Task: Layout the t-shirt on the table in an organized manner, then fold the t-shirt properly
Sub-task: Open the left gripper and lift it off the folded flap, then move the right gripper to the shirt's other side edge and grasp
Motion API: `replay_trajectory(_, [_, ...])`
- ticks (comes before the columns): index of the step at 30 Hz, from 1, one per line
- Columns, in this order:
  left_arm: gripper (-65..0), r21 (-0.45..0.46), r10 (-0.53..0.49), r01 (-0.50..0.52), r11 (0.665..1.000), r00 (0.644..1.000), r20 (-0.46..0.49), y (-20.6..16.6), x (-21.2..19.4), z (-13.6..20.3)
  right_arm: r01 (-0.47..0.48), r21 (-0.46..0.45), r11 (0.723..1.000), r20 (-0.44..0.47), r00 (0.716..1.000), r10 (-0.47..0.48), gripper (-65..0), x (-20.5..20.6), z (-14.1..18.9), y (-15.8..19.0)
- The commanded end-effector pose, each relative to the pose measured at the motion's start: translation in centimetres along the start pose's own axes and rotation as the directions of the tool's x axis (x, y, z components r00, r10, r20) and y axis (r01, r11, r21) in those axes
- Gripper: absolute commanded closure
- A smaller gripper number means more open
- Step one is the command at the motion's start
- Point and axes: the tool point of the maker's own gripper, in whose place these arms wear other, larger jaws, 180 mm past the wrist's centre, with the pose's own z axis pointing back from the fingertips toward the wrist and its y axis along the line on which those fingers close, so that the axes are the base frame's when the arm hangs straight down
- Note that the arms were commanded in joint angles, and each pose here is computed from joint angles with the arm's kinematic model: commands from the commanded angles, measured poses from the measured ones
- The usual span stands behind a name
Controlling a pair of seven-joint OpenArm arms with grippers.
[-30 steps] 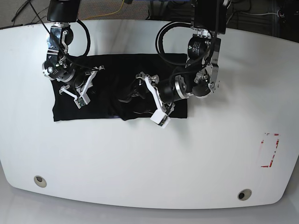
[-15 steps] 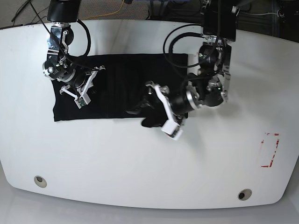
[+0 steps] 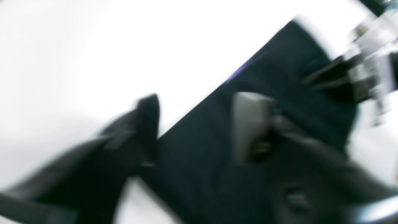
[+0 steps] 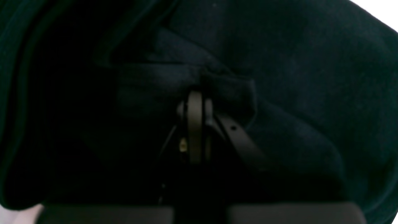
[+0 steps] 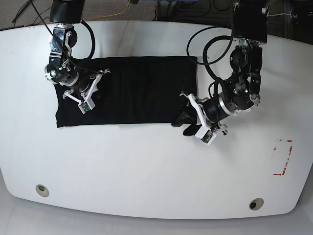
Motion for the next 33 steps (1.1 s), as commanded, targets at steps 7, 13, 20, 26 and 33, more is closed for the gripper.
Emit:
replay_trajectory(7, [-3.6, 0.048, -0.068, 0.070, 0.996, 0.997, -0.034, -0.6, -2.8, 0.0, -0.092, -0.048, 0.995, -0.026, 0.996, 0.090, -3.4, 1.5, 1.5, -0.4])
replay_trajectory(13, [-3.4, 0.041, -0.044, 0.049, 0.998, 0.994, -0.103, -0.9, -5.7, -0.4, -0.149, -0.096, 0.984, 0.000, 0.989, 0.150, -14.2, 3.8, 3.3, -0.7])
replay_trajectory(20, [-3.4, 0.042, -0.016, 0.022, 0.999, 0.990, -0.140, -0.8, -7.4, -0.4, -0.149, -0.204, 0.968, 0.077, 0.983, 0.167, -29.2, 7.3, 6.7, -1.4])
replay_trajectory(26, [-3.4, 0.039, 0.015, -0.008, 0.999, 0.984, -0.177, -0.8, -9.1, -0.5, -0.050, -0.297, 0.954, 0.141, 0.985, 0.096, -37.9, 8.3, 9.1, -3.9])
replay_trajectory(33, [-3.4, 0.040, 0.018, -0.011, 0.999, 0.982, -0.187, -0.8, -9.5, -0.4, 0.150, -0.405, 0.902, 0.176, 0.981, -0.084, -51.8, 5.5, 11.9, -9.2])
